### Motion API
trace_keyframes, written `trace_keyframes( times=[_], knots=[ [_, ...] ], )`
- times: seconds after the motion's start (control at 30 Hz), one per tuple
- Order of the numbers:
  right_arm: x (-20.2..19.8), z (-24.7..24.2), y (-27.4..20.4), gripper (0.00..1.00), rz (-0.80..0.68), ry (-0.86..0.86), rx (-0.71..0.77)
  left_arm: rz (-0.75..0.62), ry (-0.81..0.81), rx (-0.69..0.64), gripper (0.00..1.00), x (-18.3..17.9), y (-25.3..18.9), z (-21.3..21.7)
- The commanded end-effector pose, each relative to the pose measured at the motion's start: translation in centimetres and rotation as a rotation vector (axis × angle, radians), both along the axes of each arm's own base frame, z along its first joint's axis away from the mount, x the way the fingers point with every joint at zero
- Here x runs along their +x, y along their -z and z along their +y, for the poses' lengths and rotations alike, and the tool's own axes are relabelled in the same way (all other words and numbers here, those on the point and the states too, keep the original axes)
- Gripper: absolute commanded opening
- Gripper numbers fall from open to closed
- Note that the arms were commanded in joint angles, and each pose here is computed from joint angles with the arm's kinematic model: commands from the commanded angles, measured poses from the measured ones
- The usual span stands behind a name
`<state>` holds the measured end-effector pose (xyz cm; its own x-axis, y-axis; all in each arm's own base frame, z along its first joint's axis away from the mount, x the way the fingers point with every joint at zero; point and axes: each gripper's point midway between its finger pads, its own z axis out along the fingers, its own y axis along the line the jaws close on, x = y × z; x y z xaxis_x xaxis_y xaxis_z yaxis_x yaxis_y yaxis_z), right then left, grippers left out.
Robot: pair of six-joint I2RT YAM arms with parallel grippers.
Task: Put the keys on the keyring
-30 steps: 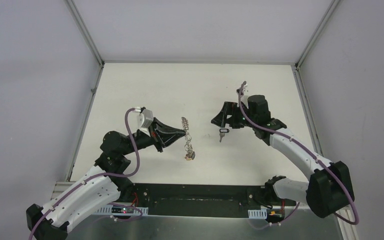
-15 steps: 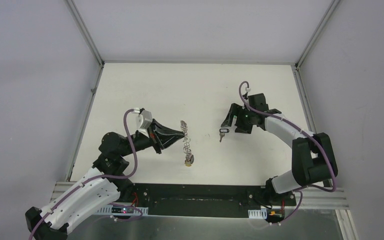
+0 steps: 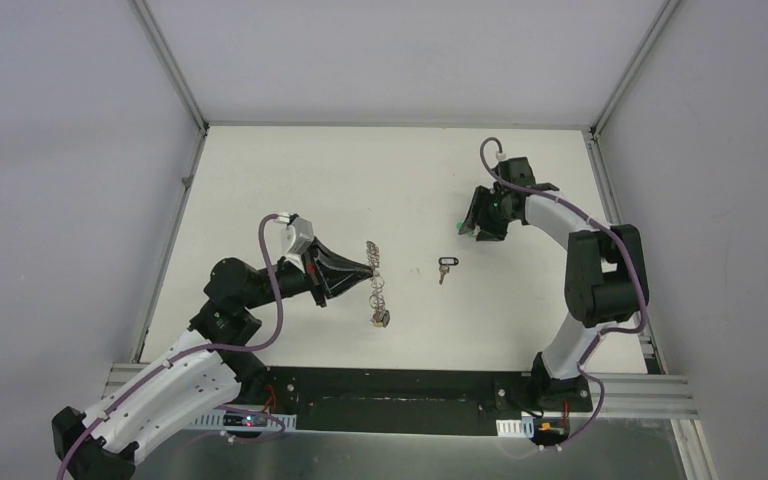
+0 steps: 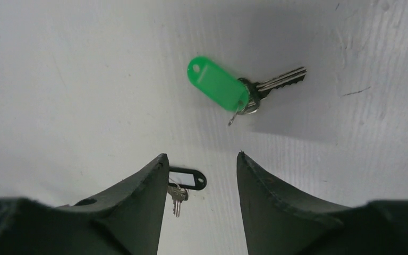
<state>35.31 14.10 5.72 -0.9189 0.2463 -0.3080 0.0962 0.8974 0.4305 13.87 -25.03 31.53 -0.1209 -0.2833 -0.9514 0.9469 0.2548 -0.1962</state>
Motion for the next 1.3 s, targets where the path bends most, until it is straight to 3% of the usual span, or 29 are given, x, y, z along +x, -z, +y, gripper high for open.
trace_keyframes(
  times=[0.0, 0.37, 0.7, 1.03, 1.27],
  knots=[
    [1.8, -1.3, -0.5, 0.50, 0.004, -0.001, -0.102, -0.060, 0.047, -0.070, 0.00, -1.2, -3.6, 0.0],
    [3.9, -2.1, -0.2, 0.33, 0.070, 0.000, -0.194, -0.049, 0.033, -0.062, 0.00, -0.9, -3.0, 0.0],
    [3.9, -1.5, 1.3, 0.30, 0.116, -0.015, -0.231, -0.046, 0.014, -0.063, 0.00, -0.9, -2.7, 0.4],
    [4.2, -1.2, 1.4, 0.19, 0.117, -0.024, -0.222, -0.034, 0.015, -0.065, 0.00, -1.1, -2.6, 0.5],
    [4.2, -1.5, 0.9, 0.00, 0.103, -0.022, -0.239, -0.021, 0.014, -0.060, 0.00, -1.1, -2.3, 0.5]
  ],
)
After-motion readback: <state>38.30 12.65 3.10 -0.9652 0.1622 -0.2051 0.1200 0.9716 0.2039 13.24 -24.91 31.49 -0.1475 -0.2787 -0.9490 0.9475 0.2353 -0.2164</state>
